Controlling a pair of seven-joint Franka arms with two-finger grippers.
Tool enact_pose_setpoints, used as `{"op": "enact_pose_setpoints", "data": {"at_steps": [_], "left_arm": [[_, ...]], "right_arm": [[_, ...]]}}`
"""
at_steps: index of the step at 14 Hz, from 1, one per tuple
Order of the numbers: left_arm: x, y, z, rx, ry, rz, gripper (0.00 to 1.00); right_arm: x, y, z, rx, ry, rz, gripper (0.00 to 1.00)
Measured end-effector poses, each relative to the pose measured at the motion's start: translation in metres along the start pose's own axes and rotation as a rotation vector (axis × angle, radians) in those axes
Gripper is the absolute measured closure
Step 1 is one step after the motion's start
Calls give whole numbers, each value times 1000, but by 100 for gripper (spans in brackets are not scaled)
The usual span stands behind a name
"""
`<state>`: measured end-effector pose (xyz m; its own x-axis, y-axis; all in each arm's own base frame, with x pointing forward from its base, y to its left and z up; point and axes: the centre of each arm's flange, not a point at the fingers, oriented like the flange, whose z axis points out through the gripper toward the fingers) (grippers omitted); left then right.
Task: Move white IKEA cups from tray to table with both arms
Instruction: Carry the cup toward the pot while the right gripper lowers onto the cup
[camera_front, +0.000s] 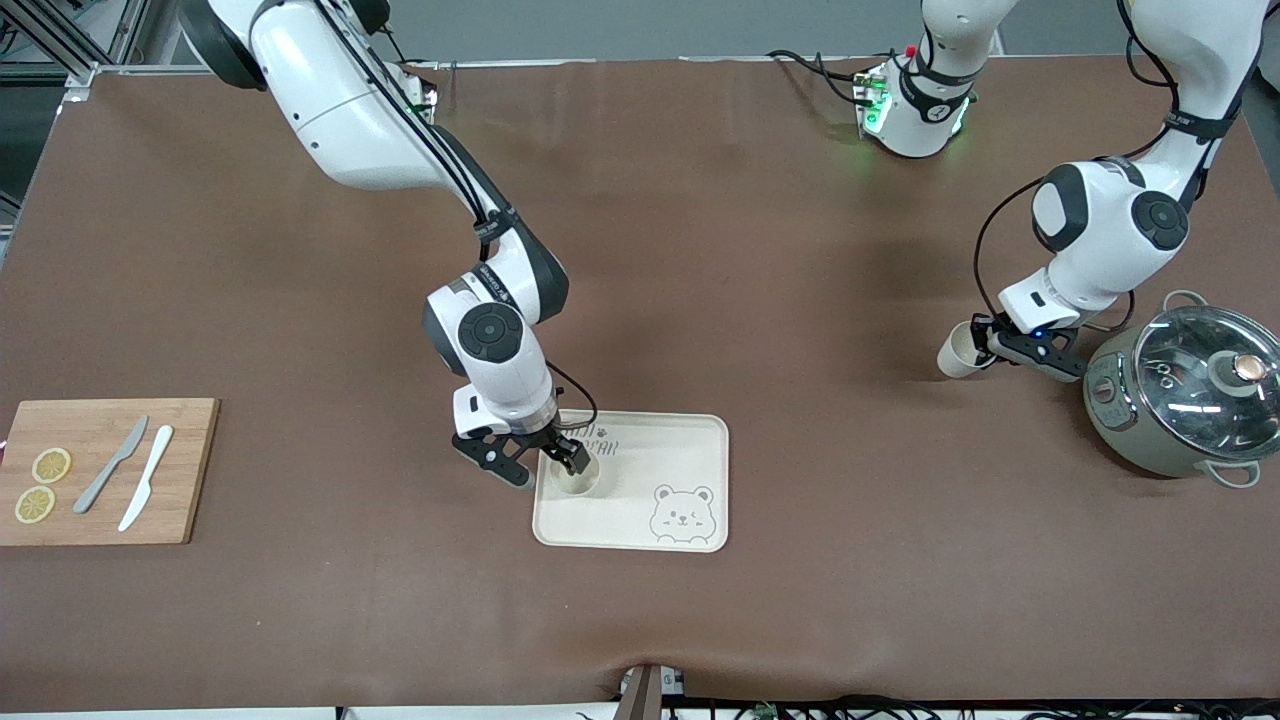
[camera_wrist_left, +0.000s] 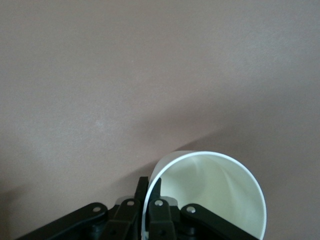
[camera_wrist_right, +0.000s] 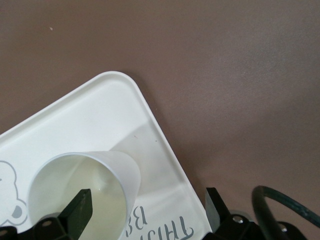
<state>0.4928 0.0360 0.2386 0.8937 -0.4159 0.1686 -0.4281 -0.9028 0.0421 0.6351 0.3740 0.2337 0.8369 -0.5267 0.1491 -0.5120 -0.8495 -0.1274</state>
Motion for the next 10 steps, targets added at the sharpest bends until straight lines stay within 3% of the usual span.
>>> {"op": "enact_pose_setpoints", "data": {"at_steps": [10], "left_arm": [[-16,-22,25,-3,-7,11,96]], "right_arm": [[-12,-4,13,8,-3,-15,0]]}}
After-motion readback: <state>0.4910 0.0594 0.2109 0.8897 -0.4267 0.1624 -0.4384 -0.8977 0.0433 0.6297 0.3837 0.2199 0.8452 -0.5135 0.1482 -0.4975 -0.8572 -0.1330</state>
